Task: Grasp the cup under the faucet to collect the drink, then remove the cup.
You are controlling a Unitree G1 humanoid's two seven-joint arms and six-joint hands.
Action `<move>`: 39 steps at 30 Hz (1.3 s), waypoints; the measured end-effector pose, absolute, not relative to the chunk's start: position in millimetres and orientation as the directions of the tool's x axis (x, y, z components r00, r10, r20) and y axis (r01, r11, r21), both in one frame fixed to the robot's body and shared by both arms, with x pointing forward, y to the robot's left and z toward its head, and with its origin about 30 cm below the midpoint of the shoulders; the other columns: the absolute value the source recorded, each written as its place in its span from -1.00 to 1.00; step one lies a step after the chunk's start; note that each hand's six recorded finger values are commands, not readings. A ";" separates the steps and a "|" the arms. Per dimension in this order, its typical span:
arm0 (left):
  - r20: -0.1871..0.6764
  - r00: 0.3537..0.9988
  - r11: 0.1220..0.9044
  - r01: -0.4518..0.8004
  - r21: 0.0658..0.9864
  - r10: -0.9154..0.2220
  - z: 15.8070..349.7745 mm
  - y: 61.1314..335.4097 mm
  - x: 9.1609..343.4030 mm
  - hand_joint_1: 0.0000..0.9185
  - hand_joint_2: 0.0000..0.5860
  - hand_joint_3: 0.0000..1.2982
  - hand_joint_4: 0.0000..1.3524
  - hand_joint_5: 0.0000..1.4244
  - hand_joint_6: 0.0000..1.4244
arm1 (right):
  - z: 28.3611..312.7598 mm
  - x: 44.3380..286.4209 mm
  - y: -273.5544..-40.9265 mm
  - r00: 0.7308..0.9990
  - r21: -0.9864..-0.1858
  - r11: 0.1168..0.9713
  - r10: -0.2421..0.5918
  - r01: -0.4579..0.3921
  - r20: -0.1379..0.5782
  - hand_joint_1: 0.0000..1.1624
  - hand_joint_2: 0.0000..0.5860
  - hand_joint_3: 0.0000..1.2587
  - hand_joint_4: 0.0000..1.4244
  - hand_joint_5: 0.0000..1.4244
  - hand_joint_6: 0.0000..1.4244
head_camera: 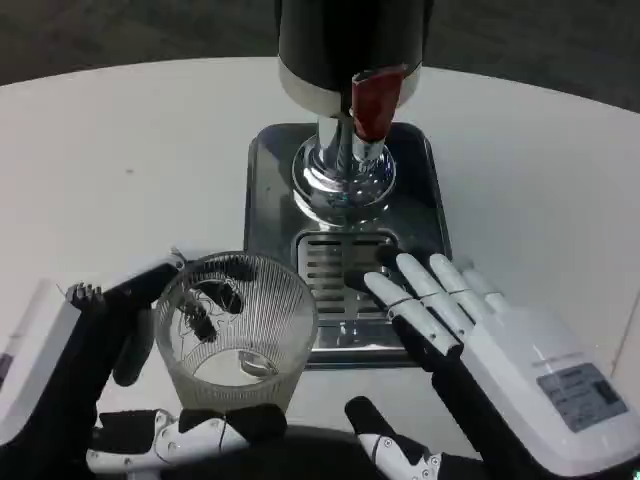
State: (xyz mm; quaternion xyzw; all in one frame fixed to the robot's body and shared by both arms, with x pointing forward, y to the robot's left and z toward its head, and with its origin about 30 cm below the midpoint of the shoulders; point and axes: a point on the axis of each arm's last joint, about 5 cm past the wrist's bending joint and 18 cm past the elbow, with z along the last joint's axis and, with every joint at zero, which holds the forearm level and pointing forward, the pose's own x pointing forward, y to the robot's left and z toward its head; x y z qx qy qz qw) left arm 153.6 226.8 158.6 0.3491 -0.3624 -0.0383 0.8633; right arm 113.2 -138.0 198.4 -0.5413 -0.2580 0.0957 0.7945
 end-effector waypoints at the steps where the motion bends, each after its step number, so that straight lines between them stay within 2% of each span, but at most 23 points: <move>1: 0.599 0.735 0.754 -0.187 0.630 -0.318 158.5 226.7 153.6 0.10 -0.57 0.44 0.58 0.79 0.95 | 198.4 113.2 -138.0 0.849 -0.909 0.397 0.430 0.127 0.306 -0.34 0.53 -0.82 -0.97 -1.00 -1.00; 11: 0.601 0.741 0.756 -0.200 0.623 -0.299 157.5 226.3 155.2 0.10 -0.58 0.44 0.58 0.77 0.95 | 200.8 115.5 -136.2 0.845 -0.903 0.406 0.428 0.138 0.322 -0.34 0.54 -0.81 -0.96 -1.00 -1.00; 16: 0.605 0.745 0.737 -0.237 0.633 -0.281 157.8 227.1 164.5 0.10 -0.58 0.44 0.58 0.77 0.95 | 199.3 114.0 -136.4 0.853 -0.907 0.401 0.421 0.130 0.308 -0.33 0.56 -0.80 -0.96 -1.00 -1.00; 27: 0.629 0.750 0.719 -0.319 0.617 -0.207 154.4 221.0 206.9 0.10 -0.58 0.44 0.58 0.77 0.95 | 195.9 107.7 -136.7 0.879 -0.908 0.403 0.384 0.117 0.284 -0.31 0.55 -0.80 -0.95 -1.00 -1.00; 33: 0.614 0.772 0.745 -0.311 0.590 -0.164 148.0 216.0 230.2 0.10 -0.59 0.44 0.58 0.78 0.95 | 196.7 104.4 -138.1 0.884 -0.907 0.404 0.373 0.120 0.283 -0.29 0.56 -0.80 -0.95 -1.00 -1.00; 39: 0.595 0.789 0.734 -0.310 0.604 -0.157 144.2 212.9 254.1 0.12 -0.60 0.44 0.58 0.79 0.95 | 197.1 101.5 -138.5 0.887 -0.905 0.407 0.365 0.119 0.281 -0.28 0.58 -0.80 -0.95 -1.00 -1.00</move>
